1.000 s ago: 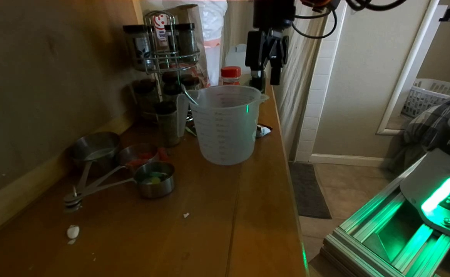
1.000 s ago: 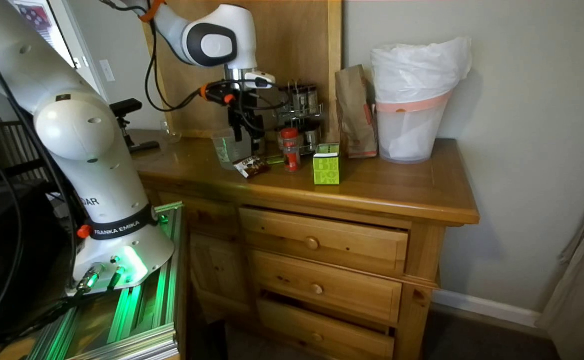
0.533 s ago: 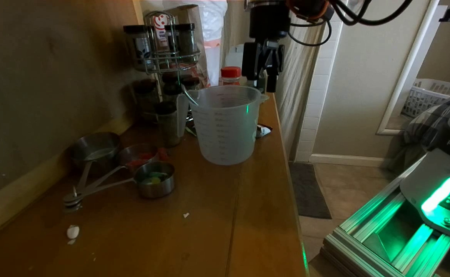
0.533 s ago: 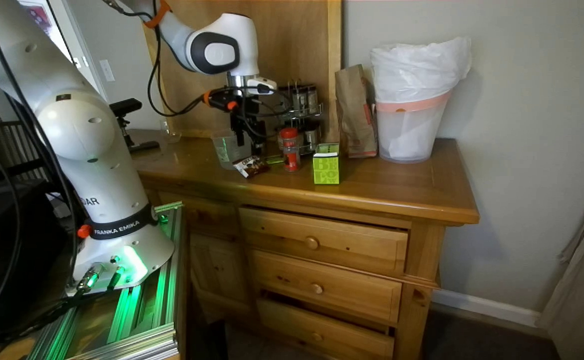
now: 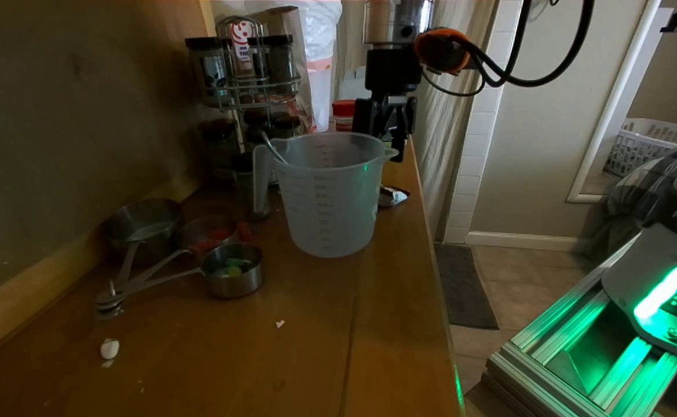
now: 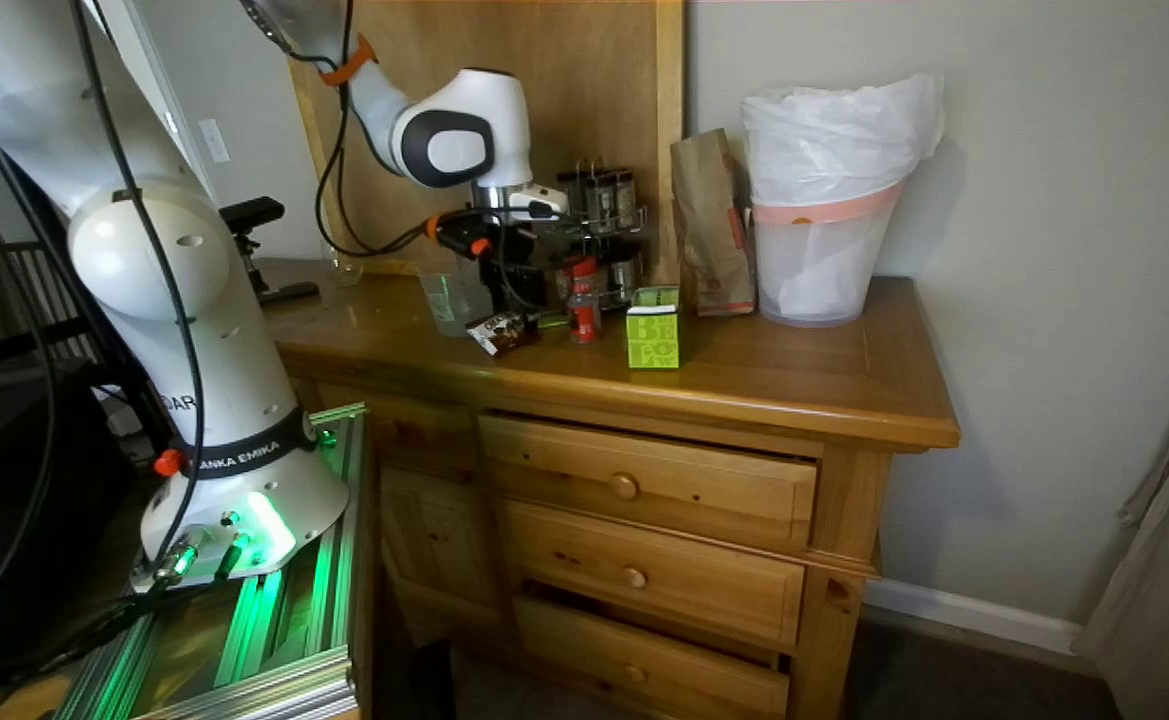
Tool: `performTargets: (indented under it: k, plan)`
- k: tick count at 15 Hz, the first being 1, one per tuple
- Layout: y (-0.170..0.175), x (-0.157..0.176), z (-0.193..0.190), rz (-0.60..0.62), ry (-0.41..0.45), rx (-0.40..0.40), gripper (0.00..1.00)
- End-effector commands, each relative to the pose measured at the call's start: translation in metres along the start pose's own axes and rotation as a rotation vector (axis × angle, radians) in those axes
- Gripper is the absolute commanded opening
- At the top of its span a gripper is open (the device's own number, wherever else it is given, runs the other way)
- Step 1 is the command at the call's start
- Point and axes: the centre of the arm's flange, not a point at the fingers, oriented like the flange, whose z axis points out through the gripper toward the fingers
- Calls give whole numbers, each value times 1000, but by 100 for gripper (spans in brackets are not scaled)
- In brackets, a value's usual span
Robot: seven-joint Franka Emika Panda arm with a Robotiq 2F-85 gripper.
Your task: Pick up the brown packet and put it on the top shelf of the circular spice rack
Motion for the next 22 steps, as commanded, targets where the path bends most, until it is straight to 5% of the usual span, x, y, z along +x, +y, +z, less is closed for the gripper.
performTargets:
  k: [1,8,14,15,22]
  plan:
    - [8,-12,13,61,12,44,100]
    - [-32,-14,29,-28,-16,18,100]
    - [-24,-10,29,-22,2,29,100]
    - [-21,-7,34,-22,-8,42,78]
    - [-12,-9,37,-35,-15,138,31]
